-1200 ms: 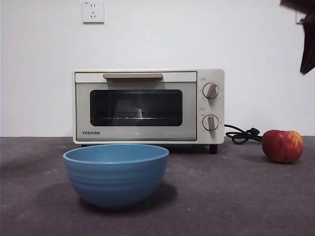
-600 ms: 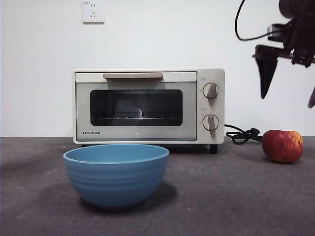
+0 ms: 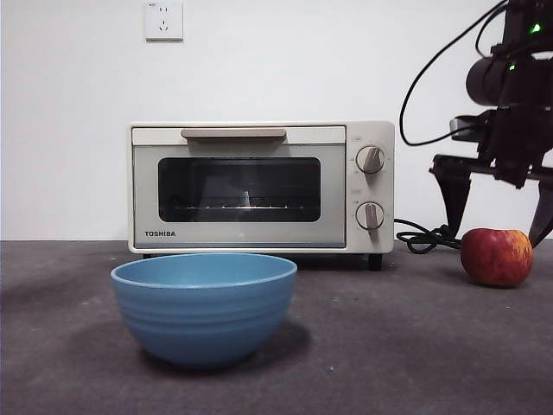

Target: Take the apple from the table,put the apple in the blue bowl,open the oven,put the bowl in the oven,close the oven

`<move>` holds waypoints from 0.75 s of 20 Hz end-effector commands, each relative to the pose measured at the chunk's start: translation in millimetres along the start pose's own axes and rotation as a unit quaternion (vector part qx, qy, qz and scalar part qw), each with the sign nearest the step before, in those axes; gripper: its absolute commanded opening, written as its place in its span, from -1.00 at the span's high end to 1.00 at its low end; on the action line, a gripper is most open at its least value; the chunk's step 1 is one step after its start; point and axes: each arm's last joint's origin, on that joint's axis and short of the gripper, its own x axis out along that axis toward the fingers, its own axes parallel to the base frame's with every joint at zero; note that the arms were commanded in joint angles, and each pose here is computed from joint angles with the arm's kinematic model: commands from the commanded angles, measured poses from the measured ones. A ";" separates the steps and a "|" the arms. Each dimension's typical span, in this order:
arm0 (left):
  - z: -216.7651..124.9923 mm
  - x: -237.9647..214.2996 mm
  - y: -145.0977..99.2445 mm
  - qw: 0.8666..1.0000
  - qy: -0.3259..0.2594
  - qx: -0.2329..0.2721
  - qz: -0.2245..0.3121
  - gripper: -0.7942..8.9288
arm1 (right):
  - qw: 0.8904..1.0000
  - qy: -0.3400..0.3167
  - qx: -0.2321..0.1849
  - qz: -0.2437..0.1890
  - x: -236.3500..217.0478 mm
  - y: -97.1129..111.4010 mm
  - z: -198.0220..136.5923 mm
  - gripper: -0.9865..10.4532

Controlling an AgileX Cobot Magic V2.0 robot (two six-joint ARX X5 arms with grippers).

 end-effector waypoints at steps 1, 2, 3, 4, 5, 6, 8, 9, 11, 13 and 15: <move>0.6 1.5 0.0 1.000 0.000 0.005 0.001 0.85 | 1.000 0.002 -0.003 -0.001 11.9 -0.4 2.4 -0.44; 0.6 1.5 0.0 1.000 0.000 0.005 0.000 0.85 | 1.000 0.004 -0.002 -0.002 16.5 -0.8 2.9 -0.43; 0.5 1.5 0.0 1.000 0.000 0.005 0.000 0.85 | 1.000 0.007 -0.001 -0.003 19.5 -1.1 2.8 -0.43; 0.7 1.5 0.0 1.000 -0.001 0.006 0.001 0.85 | 1.000 0.011 0.000 -0.005 23.3 -1.5 2.7 -0.43; 0.8 1.5 0.0 1.000 -0.002 0.006 0.001 0.85 | 1.000 0.013 0.001 -0.005 25.9 -1.7 2.6 -0.38; 1.1 1.5 0.0 1.000 -0.003 0.006 0.000 0.85 | 1.000 0.016 0.001 -0.005 28.6 -1.9 2.4 -0.24; 1.3 1.5 -0.1 1.000 -0.004 0.007 0.000 0.85 | 1.000 0.017 0.002 -0.005 29.2 -1.9 2.3 0.11; 1.5 1.5 -0.1 1.000 -0.005 0.007 0.000 0.85 | 1.000 0.018 0.003 -0.005 29.2 -2.0 2.1 0.36; 1.8 1.5 -0.1 1.000 -0.007 0.007 0.000 0.85 | 1.000 0.029 0.004 -0.005 29.1 -2.1 0.0 0.85; 2.3 1.5 -0.2 1.000 -0.009 0.008 0.000 0.85 | 0.999 0.032 0.006 -0.006 26.6 -1.9 -0.7 0.84; 2.5 1.5 -0.2 1.000 -0.010 0.008 0.000 0.85 | 0.999 0.040 0.006 -0.006 13.3 -0.8 -0.9 0.84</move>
